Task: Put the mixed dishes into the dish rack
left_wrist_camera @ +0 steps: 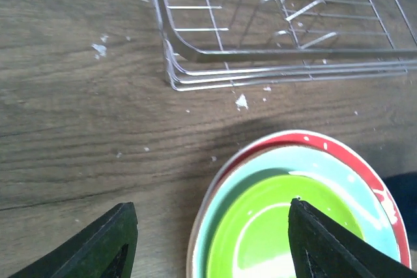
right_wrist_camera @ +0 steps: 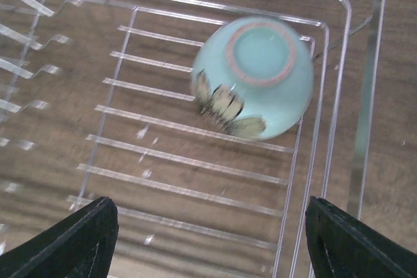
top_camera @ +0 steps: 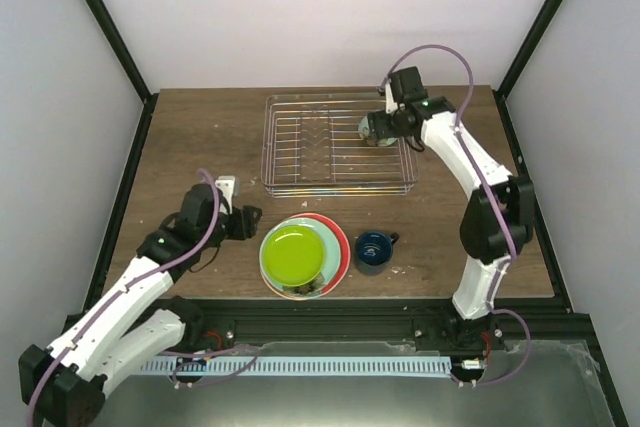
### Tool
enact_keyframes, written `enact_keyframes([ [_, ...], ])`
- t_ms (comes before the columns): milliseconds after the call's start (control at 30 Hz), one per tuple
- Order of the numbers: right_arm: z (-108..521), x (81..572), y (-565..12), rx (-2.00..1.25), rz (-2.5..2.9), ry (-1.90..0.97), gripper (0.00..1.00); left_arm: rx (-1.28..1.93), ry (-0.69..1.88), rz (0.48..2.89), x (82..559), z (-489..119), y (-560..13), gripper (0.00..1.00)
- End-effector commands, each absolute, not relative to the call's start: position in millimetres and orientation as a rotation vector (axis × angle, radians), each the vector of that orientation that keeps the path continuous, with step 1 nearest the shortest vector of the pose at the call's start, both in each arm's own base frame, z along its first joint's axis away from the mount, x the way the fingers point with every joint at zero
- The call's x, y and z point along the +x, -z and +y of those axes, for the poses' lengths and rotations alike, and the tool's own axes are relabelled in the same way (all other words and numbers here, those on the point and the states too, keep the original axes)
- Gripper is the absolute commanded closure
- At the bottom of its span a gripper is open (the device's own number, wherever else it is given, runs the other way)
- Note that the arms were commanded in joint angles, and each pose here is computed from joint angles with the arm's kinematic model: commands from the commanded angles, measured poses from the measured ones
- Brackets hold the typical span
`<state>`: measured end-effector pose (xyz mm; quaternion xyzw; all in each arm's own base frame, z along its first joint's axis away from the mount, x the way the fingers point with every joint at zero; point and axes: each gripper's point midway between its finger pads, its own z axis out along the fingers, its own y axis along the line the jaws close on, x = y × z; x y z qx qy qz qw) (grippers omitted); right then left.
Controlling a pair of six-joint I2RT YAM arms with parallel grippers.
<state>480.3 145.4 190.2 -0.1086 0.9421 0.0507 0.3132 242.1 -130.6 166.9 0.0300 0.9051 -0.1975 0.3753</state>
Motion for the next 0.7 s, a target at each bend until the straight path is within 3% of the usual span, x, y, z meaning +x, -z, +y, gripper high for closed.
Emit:
enact_keyframes([
  [0, 162, 441, -205, -0.280, 2.415, -0.162, 0.20, 0.089, 0.493, 2.313, 240, -140, -162, 0.35],
  [200, 170, 383, -204, -0.265, 2.378, -0.273, 0.29, 0.126, 0.501, 2.352, 229, -149, -144, 0.37],
  [667, 154, 330, -191, -0.229, 2.393, -0.320, 0.29, 0.218, 0.486, 2.452, 209, -177, -97, 0.38],
])
